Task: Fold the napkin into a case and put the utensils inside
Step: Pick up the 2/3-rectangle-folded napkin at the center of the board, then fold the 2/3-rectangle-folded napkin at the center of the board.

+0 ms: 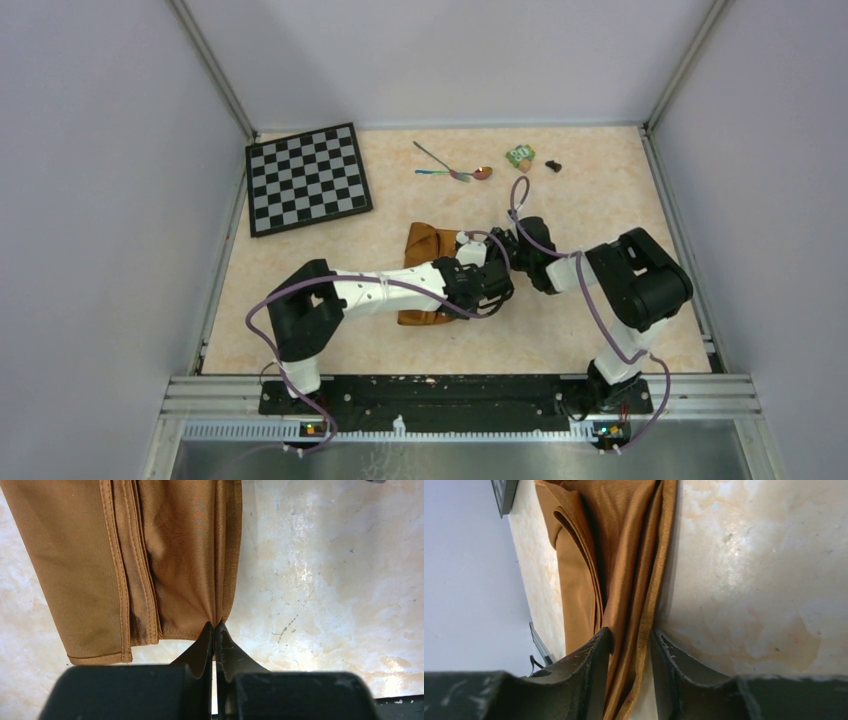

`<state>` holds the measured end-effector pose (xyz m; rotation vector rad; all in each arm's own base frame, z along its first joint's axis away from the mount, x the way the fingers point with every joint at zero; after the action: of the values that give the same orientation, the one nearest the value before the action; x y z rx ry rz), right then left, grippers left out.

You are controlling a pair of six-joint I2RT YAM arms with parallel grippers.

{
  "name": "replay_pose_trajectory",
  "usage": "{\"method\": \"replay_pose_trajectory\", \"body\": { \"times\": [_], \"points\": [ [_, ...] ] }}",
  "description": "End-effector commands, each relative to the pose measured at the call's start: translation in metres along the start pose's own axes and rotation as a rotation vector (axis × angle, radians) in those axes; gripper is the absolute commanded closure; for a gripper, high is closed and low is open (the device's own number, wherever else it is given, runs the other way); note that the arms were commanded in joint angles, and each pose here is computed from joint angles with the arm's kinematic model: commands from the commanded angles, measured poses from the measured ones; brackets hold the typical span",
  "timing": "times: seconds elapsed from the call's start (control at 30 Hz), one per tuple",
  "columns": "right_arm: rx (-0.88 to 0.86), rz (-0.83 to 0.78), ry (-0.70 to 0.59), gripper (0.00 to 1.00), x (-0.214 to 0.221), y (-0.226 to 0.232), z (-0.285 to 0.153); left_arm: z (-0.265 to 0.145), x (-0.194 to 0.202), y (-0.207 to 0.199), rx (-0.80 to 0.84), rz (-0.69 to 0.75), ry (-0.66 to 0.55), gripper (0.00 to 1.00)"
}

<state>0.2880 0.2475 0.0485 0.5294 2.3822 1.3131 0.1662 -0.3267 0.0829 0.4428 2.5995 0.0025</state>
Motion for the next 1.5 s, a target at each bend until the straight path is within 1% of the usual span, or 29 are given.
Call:
{"method": "replay_pose_trajectory", "body": {
  "times": [0.0,0.07,0.13,0.17,0.2,0.23,0.27,0.33,0.4,0.43,0.47,0.5,0.53,0.6,0.63,0.67,0.77,0.83,1.0,1.03,1.07,1.2,1.47],
  "points": [
    [-0.035,-0.070,-0.047,0.66,-0.009,0.010,0.008,-0.014,-0.013,-0.007,0.064,-0.023,-0.046,1.00],
    [-0.039,-0.082,-0.054,0.72,-0.011,0.010,0.008,-0.015,-0.015,-0.008,0.067,-0.025,-0.050,1.00],
    [-0.053,-0.100,-0.067,0.80,-0.012,0.012,0.008,-0.015,-0.016,-0.009,0.076,-0.026,-0.052,1.00],
    [-0.061,-0.111,-0.067,0.85,-0.012,0.013,0.008,-0.016,-0.016,-0.010,0.084,-0.026,-0.053,1.00],
    [-0.072,-0.125,-0.064,0.94,-0.012,0.015,0.008,-0.016,-0.017,-0.012,0.097,-0.026,-0.052,1.00],
    [-0.085,-0.142,-0.062,1.00,-0.012,0.016,0.008,-0.018,-0.017,-0.015,0.113,-0.027,-0.052,1.00],
    [-0.095,-0.161,-0.060,1.00,-0.012,0.018,0.008,-0.020,-0.019,-0.016,0.132,-0.027,-0.057,0.91],
    [-0.107,-0.183,-0.044,1.00,-0.011,0.020,0.009,-0.030,-0.025,-0.015,0.167,-0.036,-0.075,0.52],
    [-0.122,-0.201,-0.022,1.00,-0.010,0.022,0.010,-0.045,-0.037,-0.008,0.239,-0.063,-0.114,0.30],
    [-0.127,-0.207,-0.012,1.00,-0.009,0.024,0.010,-0.052,-0.046,-0.001,0.284,-0.095,-0.134,0.23],
    [-0.129,-0.213,-0.006,1.00,-0.009,0.025,0.010,-0.055,-0.049,0.011,0.334,-0.137,-0.143,0.21],
    [-0.128,-0.217,0.002,1.00,-0.008,0.025,0.010,-0.055,-0.056,0.024,0.391,-0.191,-0.156,0.21],
    [-0.123,-0.225,0.010,1.00,-0.008,0.025,0.010,-0.060,-0.066,0.038,0.456,-0.246,-0.194,0.22],
    [-0.112,-0.239,0.019,1.00,-0.007,0.024,0.009,-0.066,-0.082,0.070,0.535,-0.352,-0.306,0.30],
    [-0.109,-0.246,0.022,1.00,-0.008,0.024,0.009,-0.069,-0.094,0.081,0.584,-0.385,-0.367,0.36],
    [-0.106,-0.254,0.026,1.00,-0.008,0.025,0.008,-0.066,-0.099,0.093,0.599,-0.409,-0.392,0.43],
    [-0.083,-0.279,0.042,1.00,-0.009,0.024,0.008,-0.047,-0.110,0.112,0.606,-0.439,-0.396,0.62],
    [-0.070,-0.292,0.044,1.00,-0.010,0.024,0.008,-0.035,-0.117,0.115,0.628,-0.444,-0.392,0.74],
    [-0.047,-0.311,0.042,1.00,-0.014,0.026,0.008,0.004,-0.123,0.113,0.615,-0.435,-0.358,0.92],
    [-0.041,-0.314,0.041,1.00,-0.014,0.027,0.008,0.013,-0.122,0.113,0.607,-0.436,-0.348,0.98],
    [-0.037,-0.318,0.038,1.00,-0.015,0.028,0.008,0.023,-0.121,0.114,0.597,-0.438,-0.335,1.00],
    [-0.013,-0.340,0.024,1.00,-0.018,0.035,0.006,0.059,-0.108,0.117,0.538,-0.463,-0.265,1.00],
    [0.038,-0.399,0.022,1.00,-0.010,0.061,0.014,0.094,-0.076,0.114,0.511,-0.500,-0.170,1.00]
  ]
}}
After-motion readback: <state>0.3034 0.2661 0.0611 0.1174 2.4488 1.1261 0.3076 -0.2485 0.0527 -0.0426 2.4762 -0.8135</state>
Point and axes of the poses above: each gripper's point midway between its finger pads, its own z axis out along the fingers, its own y axis along the line the jaws close on, x = y × z, the point moved 3 cm from there along -z, back along the fingers, and after that the axes turned 10 degrees about z, right-handed, at the moved point
